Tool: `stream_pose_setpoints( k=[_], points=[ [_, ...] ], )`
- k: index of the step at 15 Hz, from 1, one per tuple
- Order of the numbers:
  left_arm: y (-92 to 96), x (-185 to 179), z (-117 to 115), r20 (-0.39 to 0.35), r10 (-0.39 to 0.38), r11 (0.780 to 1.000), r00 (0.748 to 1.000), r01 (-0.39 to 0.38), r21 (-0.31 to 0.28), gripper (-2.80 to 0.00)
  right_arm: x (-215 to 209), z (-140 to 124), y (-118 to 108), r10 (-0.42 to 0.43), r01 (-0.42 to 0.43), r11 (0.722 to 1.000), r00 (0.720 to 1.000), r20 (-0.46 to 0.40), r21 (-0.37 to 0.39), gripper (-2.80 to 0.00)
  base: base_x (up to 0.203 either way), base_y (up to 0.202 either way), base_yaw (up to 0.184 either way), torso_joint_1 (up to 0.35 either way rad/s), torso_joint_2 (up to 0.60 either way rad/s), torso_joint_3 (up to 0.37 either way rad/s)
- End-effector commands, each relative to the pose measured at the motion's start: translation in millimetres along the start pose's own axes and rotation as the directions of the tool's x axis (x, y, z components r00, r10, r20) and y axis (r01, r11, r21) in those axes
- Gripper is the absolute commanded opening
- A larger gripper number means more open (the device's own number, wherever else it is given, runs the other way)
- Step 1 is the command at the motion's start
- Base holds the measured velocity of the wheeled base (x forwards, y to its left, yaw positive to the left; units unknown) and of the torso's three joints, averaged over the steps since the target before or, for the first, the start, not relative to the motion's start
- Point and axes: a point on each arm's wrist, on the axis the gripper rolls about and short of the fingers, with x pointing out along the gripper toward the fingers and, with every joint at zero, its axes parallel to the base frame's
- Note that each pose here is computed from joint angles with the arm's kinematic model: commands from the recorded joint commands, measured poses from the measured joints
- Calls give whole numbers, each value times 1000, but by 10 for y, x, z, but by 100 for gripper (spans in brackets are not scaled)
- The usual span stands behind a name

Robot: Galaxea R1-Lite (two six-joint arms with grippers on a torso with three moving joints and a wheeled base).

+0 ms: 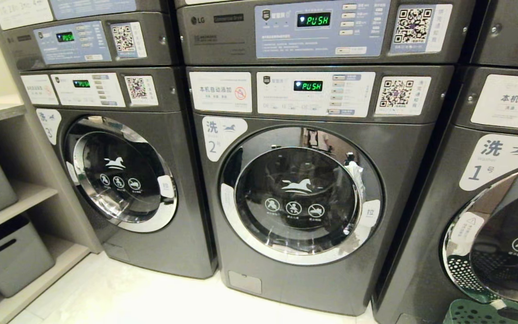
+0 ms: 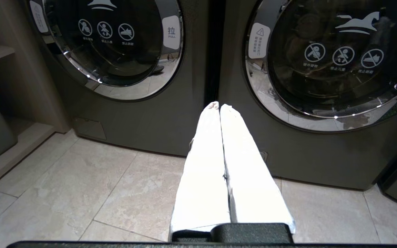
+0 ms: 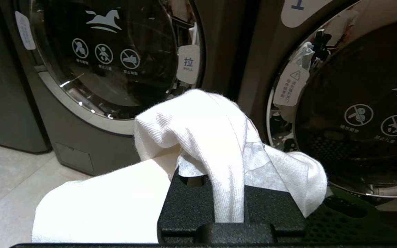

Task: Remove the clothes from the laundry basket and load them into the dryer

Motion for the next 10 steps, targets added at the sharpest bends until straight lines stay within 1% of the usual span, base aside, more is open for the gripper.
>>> stream_pose_setpoints(
  k=[1, 6, 8, 10],
  points=[
    [0, 0, -5, 0, 0, 1000, 1000, 0, 1, -280, 13, -50, 5, 2, -2, 1000, 1000, -19, -1, -280, 0, 194, -1, 1, 0, 4],
    [0, 0, -5, 0, 0, 1000, 1000, 0, 1, -280, 13, -50, 6, 4, -4, 1000, 1000, -18, -1, -280, 0, 189, 0, 2, 5, 5],
    [0, 0, -5, 0, -1, 1000, 1000, 1, 1, -280, 13, -50, 6, 4, -4, 1000, 1000, -18, -2, -280, 0, 92, 0, 2, 2, 5],
    [0, 0, -5, 0, -1, 1000, 1000, 1, 3, -280, 13, -50, 6, 3, -3, 1000, 1000, -18, -1, -280, 0, 0, 0, 0, 0, 0]
  ],
)
